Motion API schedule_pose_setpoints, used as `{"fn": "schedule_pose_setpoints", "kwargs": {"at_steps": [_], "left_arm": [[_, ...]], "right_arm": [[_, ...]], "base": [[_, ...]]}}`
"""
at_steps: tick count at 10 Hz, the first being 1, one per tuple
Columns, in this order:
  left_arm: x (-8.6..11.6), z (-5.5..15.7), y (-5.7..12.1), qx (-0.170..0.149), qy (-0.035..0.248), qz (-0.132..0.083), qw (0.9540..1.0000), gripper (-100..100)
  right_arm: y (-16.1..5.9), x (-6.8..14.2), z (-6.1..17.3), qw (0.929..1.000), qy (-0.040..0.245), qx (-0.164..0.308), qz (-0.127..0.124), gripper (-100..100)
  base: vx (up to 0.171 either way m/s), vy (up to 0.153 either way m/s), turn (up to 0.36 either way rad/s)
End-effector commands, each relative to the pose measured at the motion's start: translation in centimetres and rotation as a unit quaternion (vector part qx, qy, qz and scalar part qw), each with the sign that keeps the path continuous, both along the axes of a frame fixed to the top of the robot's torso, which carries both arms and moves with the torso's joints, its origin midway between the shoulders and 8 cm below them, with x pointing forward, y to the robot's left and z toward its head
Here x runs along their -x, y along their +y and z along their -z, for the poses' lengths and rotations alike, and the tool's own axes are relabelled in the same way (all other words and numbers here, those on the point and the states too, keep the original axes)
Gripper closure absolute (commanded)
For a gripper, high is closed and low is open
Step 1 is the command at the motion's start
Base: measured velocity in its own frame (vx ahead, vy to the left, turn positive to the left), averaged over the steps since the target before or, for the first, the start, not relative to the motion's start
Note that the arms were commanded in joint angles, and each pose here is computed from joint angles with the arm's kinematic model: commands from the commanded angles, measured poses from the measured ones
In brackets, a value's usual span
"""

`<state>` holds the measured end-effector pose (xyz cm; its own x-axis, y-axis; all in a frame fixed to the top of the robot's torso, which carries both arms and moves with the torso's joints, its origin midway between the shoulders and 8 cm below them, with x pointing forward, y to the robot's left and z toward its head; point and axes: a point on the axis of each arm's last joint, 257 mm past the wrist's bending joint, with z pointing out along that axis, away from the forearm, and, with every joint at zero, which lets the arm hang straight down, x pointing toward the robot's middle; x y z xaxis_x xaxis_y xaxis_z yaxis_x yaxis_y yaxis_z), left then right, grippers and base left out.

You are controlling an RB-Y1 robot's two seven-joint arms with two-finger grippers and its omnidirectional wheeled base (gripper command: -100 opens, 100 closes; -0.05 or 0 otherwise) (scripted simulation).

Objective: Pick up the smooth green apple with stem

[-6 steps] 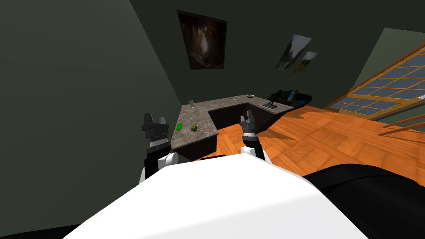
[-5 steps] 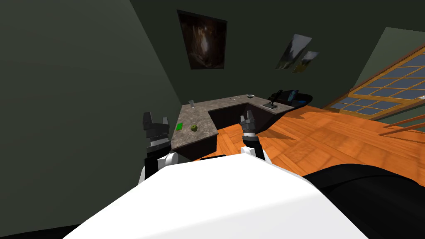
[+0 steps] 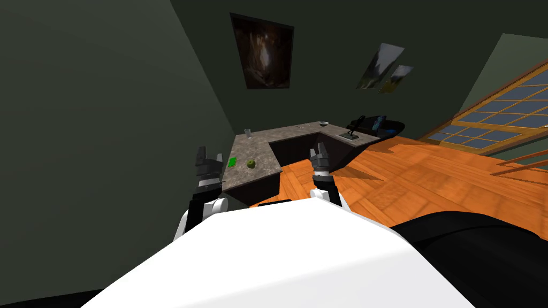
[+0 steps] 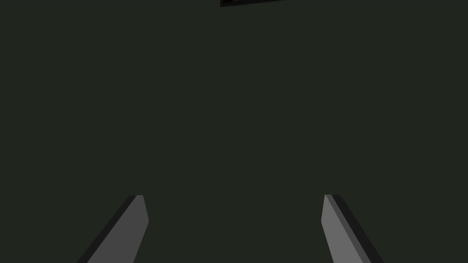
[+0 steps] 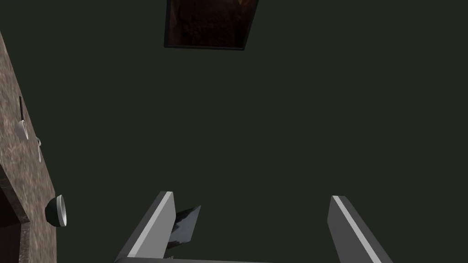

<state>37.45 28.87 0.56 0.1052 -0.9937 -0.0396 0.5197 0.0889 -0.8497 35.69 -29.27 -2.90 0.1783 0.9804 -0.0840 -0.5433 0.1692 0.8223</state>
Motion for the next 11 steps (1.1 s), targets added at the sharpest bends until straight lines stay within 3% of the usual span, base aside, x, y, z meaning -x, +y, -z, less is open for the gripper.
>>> {"fn": "schedule_pose_setpoints", "kwargs": {"at_steps": [1,6,11], "left_arm": [[-0.8,1.0,-0.1,0.004,0.024,0.008,0.9997,-100],[-2.1,3.4,0.1,0.016,0.073,0.018,0.997,-100],[-3.9,7.1,0.7,0.044,0.143,0.028,0.9883,-100]], "right_arm": [[0.0,0.0,0.0,1.0,0.0,0.0,0.0,0],[0.0,0.0,0.0,1.0,0.0,0.0,0.0,0],[0.0,0.0,0.0,1.0,0.0,0.0,0.0,0]], "base": [[-0.022,0.008,0.012],[-0.017,0.006,0.005],[-0.02,0.005,-0.001]]}}
